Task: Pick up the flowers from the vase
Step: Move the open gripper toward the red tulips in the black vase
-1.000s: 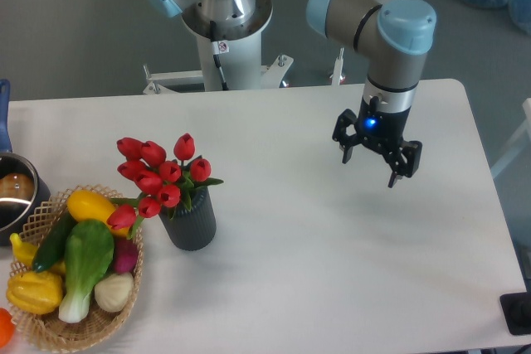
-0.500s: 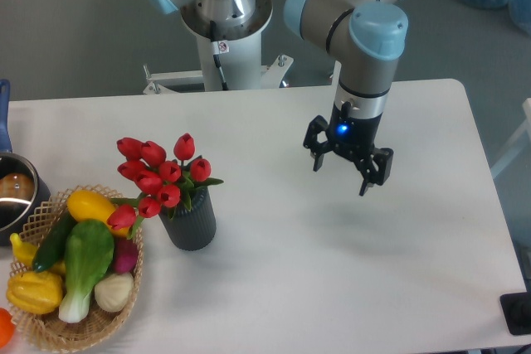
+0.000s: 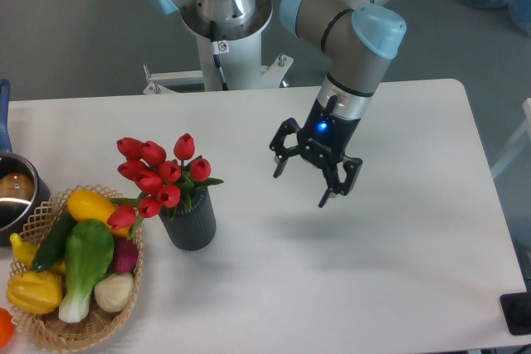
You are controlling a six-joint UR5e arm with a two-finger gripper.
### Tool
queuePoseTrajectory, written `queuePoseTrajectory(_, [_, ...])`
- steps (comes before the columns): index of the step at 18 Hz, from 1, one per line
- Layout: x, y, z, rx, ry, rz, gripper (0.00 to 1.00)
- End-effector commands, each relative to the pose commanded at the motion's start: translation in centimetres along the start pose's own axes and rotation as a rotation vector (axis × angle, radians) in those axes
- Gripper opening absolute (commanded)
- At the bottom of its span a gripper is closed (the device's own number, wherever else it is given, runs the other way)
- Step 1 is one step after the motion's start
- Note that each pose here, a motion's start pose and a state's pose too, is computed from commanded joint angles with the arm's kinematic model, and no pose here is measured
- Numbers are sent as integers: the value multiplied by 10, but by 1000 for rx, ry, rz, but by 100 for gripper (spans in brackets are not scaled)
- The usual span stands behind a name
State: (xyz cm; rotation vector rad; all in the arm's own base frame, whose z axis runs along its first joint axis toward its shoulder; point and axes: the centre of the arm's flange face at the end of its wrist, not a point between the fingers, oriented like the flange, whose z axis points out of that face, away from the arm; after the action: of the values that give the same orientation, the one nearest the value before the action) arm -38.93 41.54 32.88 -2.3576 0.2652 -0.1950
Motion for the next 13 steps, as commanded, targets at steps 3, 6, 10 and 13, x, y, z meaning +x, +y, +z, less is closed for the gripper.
queuePoseTrajectory(3, [7, -2, 2, 46, 20, 2, 100])
queuePoseTrajectory(6, [14, -8, -1, 63, 23, 12, 100])
queuePoseTrajectory(10, [38, -7, -3, 89, 41, 12, 100])
queuePoseTrajectory(13, [52, -16, -2, 124, 68, 21, 100])
